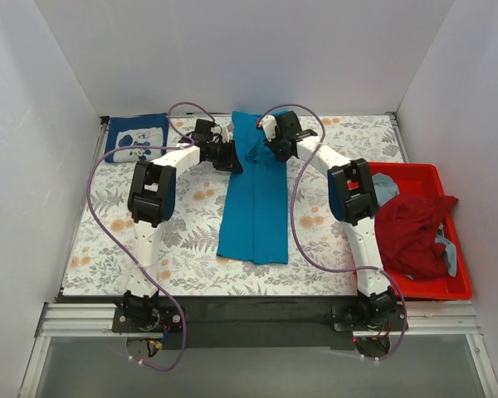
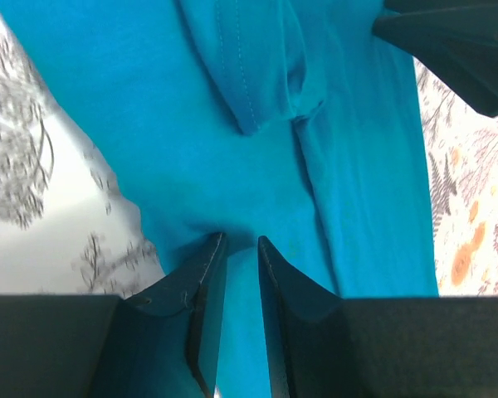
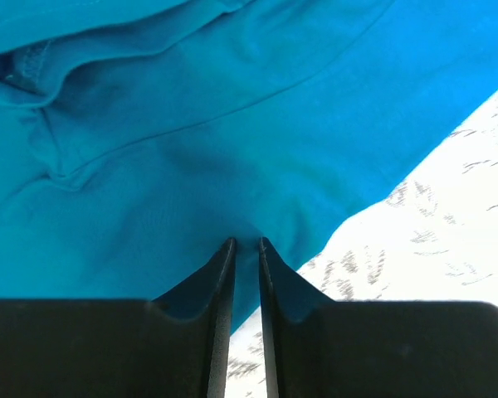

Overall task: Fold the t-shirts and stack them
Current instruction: Fold the tshirt

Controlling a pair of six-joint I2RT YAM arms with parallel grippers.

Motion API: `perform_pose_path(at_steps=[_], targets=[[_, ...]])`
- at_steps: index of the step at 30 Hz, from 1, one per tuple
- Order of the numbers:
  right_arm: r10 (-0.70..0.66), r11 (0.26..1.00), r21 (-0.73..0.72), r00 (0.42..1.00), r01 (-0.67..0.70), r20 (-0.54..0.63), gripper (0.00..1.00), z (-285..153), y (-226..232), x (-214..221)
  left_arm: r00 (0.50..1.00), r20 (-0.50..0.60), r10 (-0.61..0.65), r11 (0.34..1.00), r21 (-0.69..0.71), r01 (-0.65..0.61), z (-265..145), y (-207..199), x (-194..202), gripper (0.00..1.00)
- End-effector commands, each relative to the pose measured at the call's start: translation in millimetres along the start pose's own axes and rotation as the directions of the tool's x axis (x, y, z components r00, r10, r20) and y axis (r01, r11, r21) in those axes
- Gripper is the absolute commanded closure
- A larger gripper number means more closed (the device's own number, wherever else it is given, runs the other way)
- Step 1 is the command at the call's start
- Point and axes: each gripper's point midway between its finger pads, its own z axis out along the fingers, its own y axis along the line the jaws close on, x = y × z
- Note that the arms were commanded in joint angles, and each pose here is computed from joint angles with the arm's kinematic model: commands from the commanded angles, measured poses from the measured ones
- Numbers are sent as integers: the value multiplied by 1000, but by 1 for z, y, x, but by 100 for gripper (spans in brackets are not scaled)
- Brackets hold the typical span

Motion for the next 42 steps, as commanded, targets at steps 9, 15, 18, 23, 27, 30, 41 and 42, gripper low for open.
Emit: perform_pose_path(at_steps=[9,15,18,23,27,30,41,42], targets=[[-41,996,89,990,29,136,52,-50,-38,-56,982,116,151,987,40,-157,-35,-32,-53,65],[-103,994,13,905,107,414,2,-182,-22,-138,849,324,417,884,74,-462,-143,-122,-99,19],[-129,987,-16,843,161,522,2,-239,-7,-159,765,406,500,818,68,-571,-188,-156,-94,18],[-242,932,-99,802,349,545,2,-281,33,-133,631,427,648,663,91,-743,-214,-171,-40,16],[-369,827,-195,771,528,519,2,-297,83,-59,634,297,714,576,266,-773,-219,-163,59,15],[-457,751,-242,748,614,480,5,-290,122,15,545,268,795,470,296,-831,-219,-147,119,14],[-671,478,-306,567,823,477,36,-247,234,146,272,205,940,189,352,-917,-173,-119,233,40],[-680,459,-329,565,825,468,38,-242,240,155,268,204,942,182,361,-915,-168,-117,236,42]])
